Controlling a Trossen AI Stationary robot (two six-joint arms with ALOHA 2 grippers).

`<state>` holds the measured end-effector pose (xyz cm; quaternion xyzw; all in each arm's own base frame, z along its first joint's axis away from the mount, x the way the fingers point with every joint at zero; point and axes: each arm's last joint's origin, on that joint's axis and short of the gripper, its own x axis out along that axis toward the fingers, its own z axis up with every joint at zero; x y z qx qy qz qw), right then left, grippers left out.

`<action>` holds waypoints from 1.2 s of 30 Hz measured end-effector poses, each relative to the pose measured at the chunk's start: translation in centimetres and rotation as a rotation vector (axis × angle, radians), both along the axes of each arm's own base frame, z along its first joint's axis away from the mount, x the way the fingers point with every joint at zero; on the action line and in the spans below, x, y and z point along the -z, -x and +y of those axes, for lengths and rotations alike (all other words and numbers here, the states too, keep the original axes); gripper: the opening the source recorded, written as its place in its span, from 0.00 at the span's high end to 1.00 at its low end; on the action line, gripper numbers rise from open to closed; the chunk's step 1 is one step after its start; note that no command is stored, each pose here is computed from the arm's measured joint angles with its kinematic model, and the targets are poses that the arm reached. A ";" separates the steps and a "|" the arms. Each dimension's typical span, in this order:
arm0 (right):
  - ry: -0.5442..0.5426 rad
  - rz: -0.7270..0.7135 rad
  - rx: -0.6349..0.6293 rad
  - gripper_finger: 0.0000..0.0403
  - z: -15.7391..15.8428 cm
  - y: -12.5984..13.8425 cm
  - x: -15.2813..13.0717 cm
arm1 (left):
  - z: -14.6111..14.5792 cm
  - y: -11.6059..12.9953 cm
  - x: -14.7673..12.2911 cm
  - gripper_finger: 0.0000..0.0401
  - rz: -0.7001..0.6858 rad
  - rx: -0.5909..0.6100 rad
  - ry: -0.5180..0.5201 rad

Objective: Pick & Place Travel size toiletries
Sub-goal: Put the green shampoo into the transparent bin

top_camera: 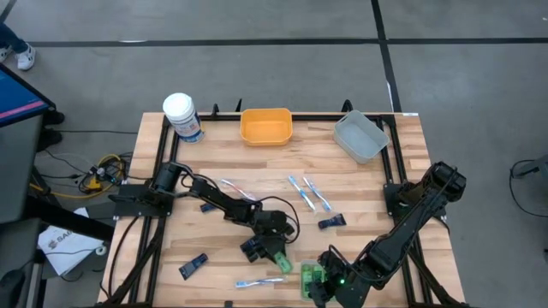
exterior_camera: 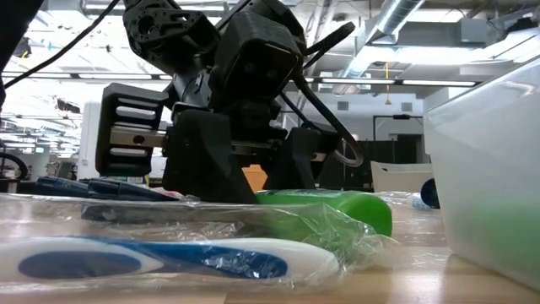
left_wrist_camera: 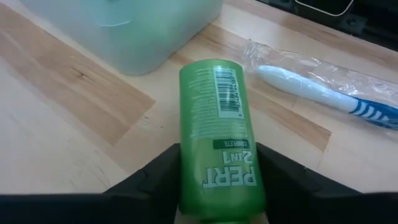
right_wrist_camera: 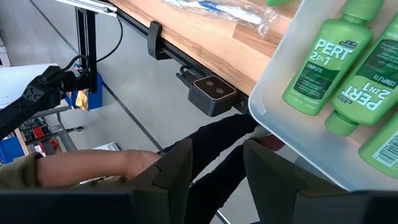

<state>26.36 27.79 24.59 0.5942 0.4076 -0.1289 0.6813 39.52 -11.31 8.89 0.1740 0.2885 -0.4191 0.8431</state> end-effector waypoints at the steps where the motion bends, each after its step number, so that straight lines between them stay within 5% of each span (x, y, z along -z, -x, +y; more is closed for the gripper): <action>1: 0.003 -0.001 -0.003 0.66 0.0 0.0 0.0 | 0.0 0.0 0.0 0.59 0.002 -0.002 0.001; 11: 0.034 -0.017 -0.037 0.67 0.0 0.0 0.0 | 0.3 0.0 -0.5 0.56 0.097 -0.134 0.068; 19: 0.102 -0.046 -0.078 0.67 -0.6 -0.6 0.0 | 1.0 0.9 -4.9 0.60 0.042 -0.271 0.017; 27: 0.238 -0.092 0.003 0.62 -2.6 -2.1 0.1 | 2.6 5.1 -10.1 0.57 -0.087 -0.470 -0.035; 36: 0.371 -0.085 0.038 0.38 -7.2 -5.2 0.1 | 4.8 11.6 -14.7 0.58 -0.215 -0.717 0.046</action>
